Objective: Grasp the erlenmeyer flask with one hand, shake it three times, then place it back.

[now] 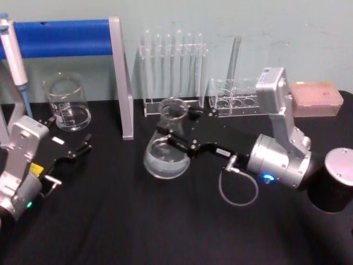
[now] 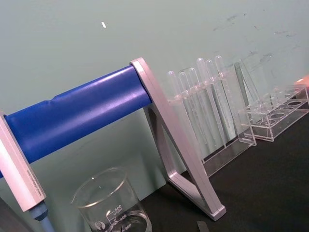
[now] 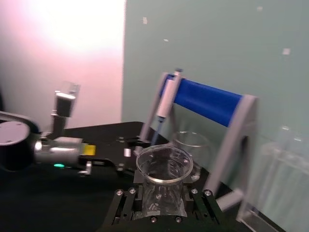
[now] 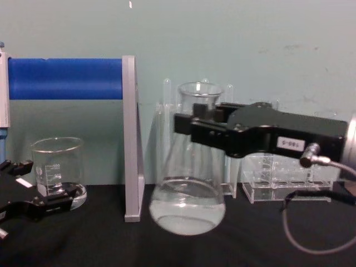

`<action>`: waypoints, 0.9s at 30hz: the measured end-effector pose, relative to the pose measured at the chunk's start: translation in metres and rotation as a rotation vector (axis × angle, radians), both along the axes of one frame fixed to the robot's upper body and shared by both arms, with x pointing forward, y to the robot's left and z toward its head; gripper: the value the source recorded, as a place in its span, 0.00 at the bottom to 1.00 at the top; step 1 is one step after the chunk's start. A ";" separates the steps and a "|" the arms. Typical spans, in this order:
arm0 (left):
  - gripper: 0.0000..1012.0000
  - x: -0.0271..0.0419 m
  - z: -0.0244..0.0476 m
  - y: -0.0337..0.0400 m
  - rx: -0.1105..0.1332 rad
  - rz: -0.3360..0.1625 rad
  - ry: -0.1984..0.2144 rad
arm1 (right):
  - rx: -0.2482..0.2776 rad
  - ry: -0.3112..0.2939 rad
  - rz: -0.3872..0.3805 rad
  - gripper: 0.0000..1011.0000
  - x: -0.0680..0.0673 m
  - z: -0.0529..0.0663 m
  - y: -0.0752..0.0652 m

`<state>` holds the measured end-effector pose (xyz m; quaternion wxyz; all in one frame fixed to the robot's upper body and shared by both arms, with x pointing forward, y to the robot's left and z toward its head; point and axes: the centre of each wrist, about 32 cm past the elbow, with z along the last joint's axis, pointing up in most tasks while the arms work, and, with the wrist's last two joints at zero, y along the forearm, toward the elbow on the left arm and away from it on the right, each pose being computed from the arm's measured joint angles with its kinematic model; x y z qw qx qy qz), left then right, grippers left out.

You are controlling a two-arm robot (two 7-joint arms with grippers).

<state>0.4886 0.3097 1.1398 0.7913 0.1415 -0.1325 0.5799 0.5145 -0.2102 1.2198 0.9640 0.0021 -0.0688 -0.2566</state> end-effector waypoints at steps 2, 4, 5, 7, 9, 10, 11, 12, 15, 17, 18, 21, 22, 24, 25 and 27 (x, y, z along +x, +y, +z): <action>0.99 0.0000 0.0000 0.0000 0.000 0.000 0.000 | 0.000 0.000 0.028 0.44 0.000 0.000 0.004; 0.99 0.0000 0.0000 0.0000 0.000 0.000 0.000 | 0.000 0.000 0.038 0.44 0.000 -0.001 0.006; 0.99 0.0000 0.0000 0.0000 0.000 0.000 0.000 | 0.002 -0.001 0.040 0.44 0.000 -0.001 0.006; 0.99 0.0000 0.0000 0.0000 0.000 0.000 0.000 | 0.004 -0.002 0.036 0.44 0.001 -0.001 0.006; 0.99 0.0000 0.0000 0.0000 0.000 0.000 0.000 | 0.008 -0.006 0.014 0.44 0.001 0.000 0.003; 0.99 0.0000 0.0000 0.0000 0.000 0.000 0.000 | 0.010 -0.009 0.002 0.44 0.001 0.000 0.002; 0.99 0.0000 0.0000 0.0000 0.000 0.000 0.000 | 0.012 -0.012 -0.012 0.44 0.002 0.000 0.000; 0.99 0.0000 0.0000 0.0000 0.000 0.000 0.000 | 0.016 -0.017 -0.042 0.44 0.002 0.001 -0.005; 0.99 0.0000 0.0000 0.0000 0.000 0.000 0.000 | 0.023 -0.025 -0.122 0.44 0.002 0.001 -0.017; 0.99 0.0000 0.0000 0.0000 0.000 0.000 0.000 | 0.026 -0.028 -0.167 0.44 0.002 0.002 -0.024; 0.99 0.0000 0.0000 0.0000 0.000 0.000 0.000 | 0.028 -0.031 -0.209 0.44 0.002 0.002 -0.031; 0.99 0.0000 0.0000 0.0000 0.000 0.000 0.000 | 0.033 -0.038 -0.306 0.44 0.000 0.003 -0.047; 0.99 0.0000 0.0000 0.0000 0.000 0.000 0.000 | 0.033 -0.041 -0.330 0.44 -0.001 0.003 -0.052; 0.99 0.0000 0.0000 0.0000 0.000 0.000 0.000 | 0.035 -0.044 -0.374 0.44 -0.003 0.003 -0.059; 0.99 0.0000 0.0000 0.0000 0.000 0.000 0.000 | 0.035 -0.045 -0.392 0.45 -0.003 0.003 -0.062; 0.99 0.0000 0.0000 0.0000 0.000 0.000 0.000 | 0.035 -0.051 -0.460 0.44 -0.007 0.004 -0.073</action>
